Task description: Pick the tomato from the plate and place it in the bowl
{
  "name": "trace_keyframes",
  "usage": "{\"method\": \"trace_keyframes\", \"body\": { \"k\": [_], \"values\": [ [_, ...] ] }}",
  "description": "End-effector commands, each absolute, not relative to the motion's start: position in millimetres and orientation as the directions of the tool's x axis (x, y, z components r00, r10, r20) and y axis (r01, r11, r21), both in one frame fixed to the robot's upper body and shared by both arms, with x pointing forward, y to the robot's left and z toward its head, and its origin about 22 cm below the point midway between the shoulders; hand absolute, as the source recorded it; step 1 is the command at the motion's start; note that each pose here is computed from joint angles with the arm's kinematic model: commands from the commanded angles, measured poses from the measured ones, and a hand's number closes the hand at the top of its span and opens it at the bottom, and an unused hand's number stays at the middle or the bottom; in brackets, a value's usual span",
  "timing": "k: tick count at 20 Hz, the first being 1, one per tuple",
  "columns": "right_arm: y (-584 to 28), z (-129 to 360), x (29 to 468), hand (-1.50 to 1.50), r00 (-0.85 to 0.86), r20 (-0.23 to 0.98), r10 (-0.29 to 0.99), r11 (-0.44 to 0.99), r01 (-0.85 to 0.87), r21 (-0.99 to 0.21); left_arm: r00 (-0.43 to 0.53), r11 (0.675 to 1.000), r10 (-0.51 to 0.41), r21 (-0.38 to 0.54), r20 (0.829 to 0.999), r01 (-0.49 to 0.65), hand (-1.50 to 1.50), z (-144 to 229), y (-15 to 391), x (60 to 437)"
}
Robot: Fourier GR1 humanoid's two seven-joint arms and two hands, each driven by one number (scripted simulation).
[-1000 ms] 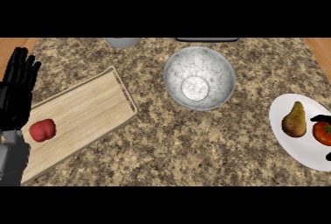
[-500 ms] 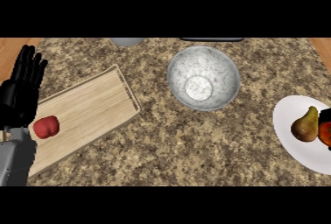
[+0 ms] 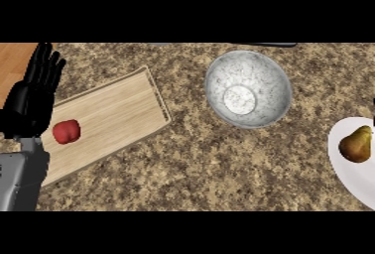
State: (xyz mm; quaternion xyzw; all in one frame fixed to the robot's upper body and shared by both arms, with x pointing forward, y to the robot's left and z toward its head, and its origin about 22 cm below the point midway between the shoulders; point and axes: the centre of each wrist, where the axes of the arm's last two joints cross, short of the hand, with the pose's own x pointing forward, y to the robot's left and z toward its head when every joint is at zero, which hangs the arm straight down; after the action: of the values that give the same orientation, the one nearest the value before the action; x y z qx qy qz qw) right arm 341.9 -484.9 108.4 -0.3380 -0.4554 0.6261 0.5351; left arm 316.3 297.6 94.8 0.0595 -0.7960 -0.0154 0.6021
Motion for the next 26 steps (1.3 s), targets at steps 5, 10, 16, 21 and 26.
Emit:
{"method": "trace_keyframes", "body": {
  "k": [5,10,16,21,26],
  "values": [
    [-507,160,349,1.5,-0.269,0.065,0.961,0.031,-0.128,-0.991,-0.269,0.993,-0.106,0.09,0.957,-0.071,0.0,91,297,318],
    [-519,194,349,1.5,-0.382,0.165,0.909,0.149,-0.071,-0.986,-0.27,0.991,-0.117,0.096,0.956,-0.093,0.0,100,303,321],
    [-512,232,361,1.5,-0.54,0.26,0.8,0.31,0.002,-0.951,-0.241,0.992,-0.11,0.093,0.964,-0.083,0.0,92,304,318],
    [-492,256,379,1.5,-0.628,0.407,0.663,0.476,-0.067,-0.877,-0.238,0.988,-0.129,0.105,0.963,-0.11,0.0,85,317,312],
    [-473,268,394,1.5,-0.628,0.517,0.582,0.529,-0.189,-0.827,-0.227,0.988,-0.127,0.103,0.966,-0.115,0.0,88,310,310]
  ]
}}
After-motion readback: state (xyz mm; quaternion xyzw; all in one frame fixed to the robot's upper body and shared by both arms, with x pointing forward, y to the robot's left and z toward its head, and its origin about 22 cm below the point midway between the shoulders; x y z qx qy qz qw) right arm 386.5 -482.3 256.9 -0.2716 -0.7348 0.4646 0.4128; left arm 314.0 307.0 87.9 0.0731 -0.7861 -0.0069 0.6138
